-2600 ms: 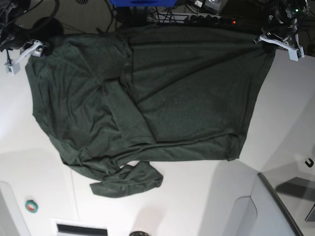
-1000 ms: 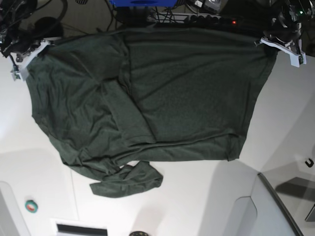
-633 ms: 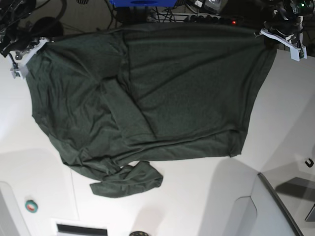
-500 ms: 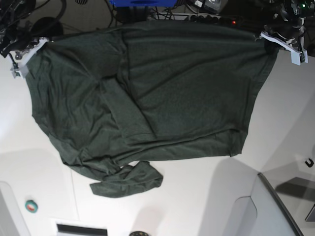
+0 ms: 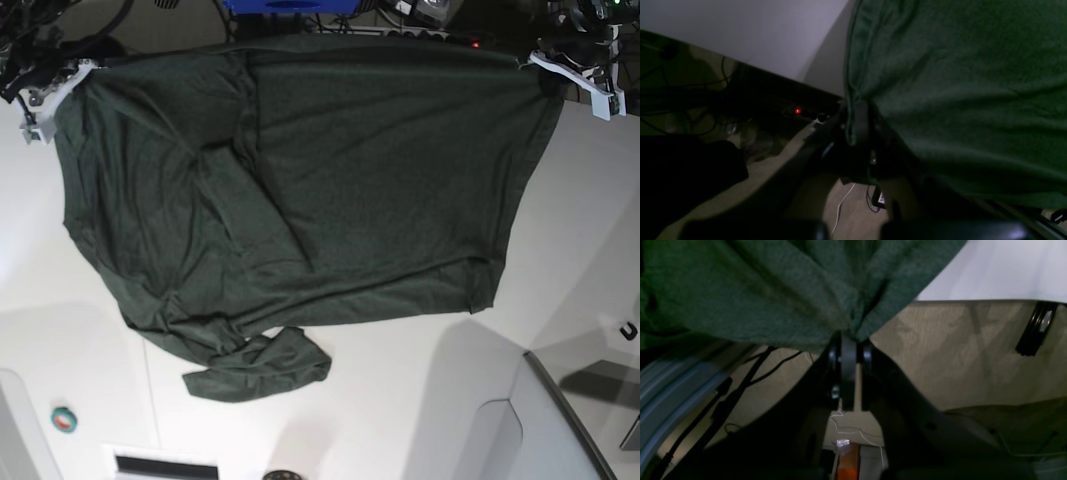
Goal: Layout the t-shirt on the table in an organized manner, then fold the t-shirt properly
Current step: 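Hold the shirt edge taut with both grippers and shake it flat, then pull the held shirt edge with both grippers to straighten it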
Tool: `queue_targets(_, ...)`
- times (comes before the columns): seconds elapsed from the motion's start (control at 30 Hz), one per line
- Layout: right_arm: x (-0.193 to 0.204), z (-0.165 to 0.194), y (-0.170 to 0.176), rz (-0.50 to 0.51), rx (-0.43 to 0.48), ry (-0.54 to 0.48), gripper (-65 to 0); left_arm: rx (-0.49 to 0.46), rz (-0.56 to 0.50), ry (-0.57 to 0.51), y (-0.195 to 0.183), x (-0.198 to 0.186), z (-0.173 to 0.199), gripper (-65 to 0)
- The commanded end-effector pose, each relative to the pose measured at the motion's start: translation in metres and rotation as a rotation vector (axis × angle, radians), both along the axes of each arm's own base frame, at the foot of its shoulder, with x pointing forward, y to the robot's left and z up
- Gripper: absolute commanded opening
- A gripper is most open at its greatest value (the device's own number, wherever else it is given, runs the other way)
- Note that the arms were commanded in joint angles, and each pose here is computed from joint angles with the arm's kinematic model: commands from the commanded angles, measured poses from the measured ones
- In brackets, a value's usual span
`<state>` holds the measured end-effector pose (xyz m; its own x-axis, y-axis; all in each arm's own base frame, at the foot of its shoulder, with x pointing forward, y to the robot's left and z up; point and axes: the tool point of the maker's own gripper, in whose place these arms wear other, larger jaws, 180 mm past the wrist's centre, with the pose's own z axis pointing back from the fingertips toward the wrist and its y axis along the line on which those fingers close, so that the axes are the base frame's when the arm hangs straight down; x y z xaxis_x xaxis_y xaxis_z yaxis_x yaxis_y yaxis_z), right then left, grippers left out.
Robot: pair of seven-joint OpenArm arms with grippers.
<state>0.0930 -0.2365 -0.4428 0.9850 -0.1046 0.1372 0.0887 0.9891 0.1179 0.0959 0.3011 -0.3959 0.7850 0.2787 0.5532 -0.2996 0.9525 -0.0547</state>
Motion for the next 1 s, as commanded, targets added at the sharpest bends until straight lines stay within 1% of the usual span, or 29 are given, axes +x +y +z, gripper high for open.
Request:
queue_targets(0.0, 0.004, 0.004, -0.004, 0.006, -0.014, -0.017, -64.2, 0.022, -0.005, -0.020, 0.004, 0.003, 0.007, -65.0)
queue_targets(0.17, 0.005, 0.005, -0.005, 0.001, -0.016, -0.020, -64.2, 0.018, -0.003, -0.020, 0.004, 0.003, 0.007, -65.0)
queue_targets(0.27, 0.013, 0.006, -0.005, 0.003, -0.017, -0.032, -64.2, 0.018, -0.003, -0.023, 0.004, 0.004, 0.007, -65.0)
queue_targets(0.37, 0.017, 0.007, -0.005, 0.005, -0.015, -0.041, -64.2, 0.018, -0.002, -0.043, 0.004, 0.012, 0.010, -65.0)
queue_targets(0.43, 0.021, 0.008, -0.005, 0.000, -0.015, -0.050, -64.2, 0.027, 0.016, -0.052, 0.010, 0.014, 0.012, -65.0)
queue_targets(0.5, 0.025, 0.010, -0.007, 0.002, -0.017, -0.045, -64.2, 0.020, 0.051, -0.027, 0.016, 0.010, 0.012, -65.0)
queue_targets(0.57, 0.035, 0.011, -0.006, 0.001, -0.012, -0.063, -64.2, 0.020, 0.094, -0.009, 0.027, 0.011, 0.015, -65.0)
queue_targets(0.67, 0.050, 0.005, -0.002, -0.006, 0.027, -0.074, -64.2, -0.003, 0.151, 0.003, 0.038, 0.016, 0.013, -65.0)
queue_targets(0.73, 0.058, -0.002, 0.003, -0.011, 0.063, -0.071, -64.2, -0.025, 0.166, 0.012, 0.039, 0.021, 0.008, -65.0)
queue_targets(0.97, 0.080, -0.030, 0.006, -0.023, 0.183, -0.011, -64.2, -0.142, 0.214, 0.054, 0.033, 0.029, -0.024, -65.0)
